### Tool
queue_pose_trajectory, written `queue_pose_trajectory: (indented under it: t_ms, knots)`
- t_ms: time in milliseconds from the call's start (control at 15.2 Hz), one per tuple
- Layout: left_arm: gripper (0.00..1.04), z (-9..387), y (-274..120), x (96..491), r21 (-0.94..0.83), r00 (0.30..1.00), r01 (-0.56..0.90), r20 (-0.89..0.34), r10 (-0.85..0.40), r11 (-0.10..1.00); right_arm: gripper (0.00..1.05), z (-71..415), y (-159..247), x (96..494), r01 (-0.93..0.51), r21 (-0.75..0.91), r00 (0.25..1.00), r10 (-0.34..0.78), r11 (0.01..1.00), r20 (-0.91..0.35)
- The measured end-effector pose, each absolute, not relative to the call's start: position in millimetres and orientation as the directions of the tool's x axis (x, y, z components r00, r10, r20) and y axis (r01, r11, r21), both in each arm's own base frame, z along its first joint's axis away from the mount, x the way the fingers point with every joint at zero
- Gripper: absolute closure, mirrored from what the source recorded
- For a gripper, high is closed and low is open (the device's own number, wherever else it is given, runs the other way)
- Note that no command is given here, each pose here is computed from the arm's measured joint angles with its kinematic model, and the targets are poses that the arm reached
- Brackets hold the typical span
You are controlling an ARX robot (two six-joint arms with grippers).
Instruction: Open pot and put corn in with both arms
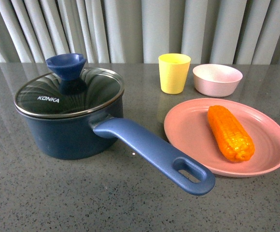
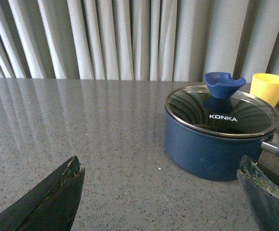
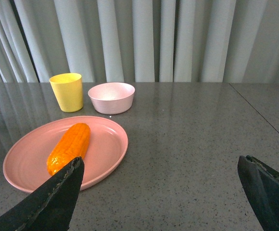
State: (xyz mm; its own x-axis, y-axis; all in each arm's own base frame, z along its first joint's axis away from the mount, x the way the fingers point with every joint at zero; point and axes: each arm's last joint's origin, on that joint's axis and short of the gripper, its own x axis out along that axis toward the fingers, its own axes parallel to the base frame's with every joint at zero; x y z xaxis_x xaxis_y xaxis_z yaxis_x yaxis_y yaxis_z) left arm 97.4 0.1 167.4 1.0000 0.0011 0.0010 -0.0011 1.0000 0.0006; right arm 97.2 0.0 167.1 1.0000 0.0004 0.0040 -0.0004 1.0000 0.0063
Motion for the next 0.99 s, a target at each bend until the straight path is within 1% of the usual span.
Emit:
queue_pose_trajectory:
  t_ms: [922, 988]
  knots:
    - [0.07, 167.4, 0.1, 97.4, 0.001, 1.000, -0.001, 0.001, 0.001, 1.000, 0.06, 167.1, 0.0, 97.2, 0.000, 0.006, 1.000, 0.000, 1.000, 0.004]
    - [0.07, 167.6, 2.7, 103.9, -0.047, 0.958, -0.071, -0.282, 0.055, 0.996, 0.06, 167.1, 0.0, 97.2, 0.000, 0.007, 1.000, 0.000, 1.000, 0.004]
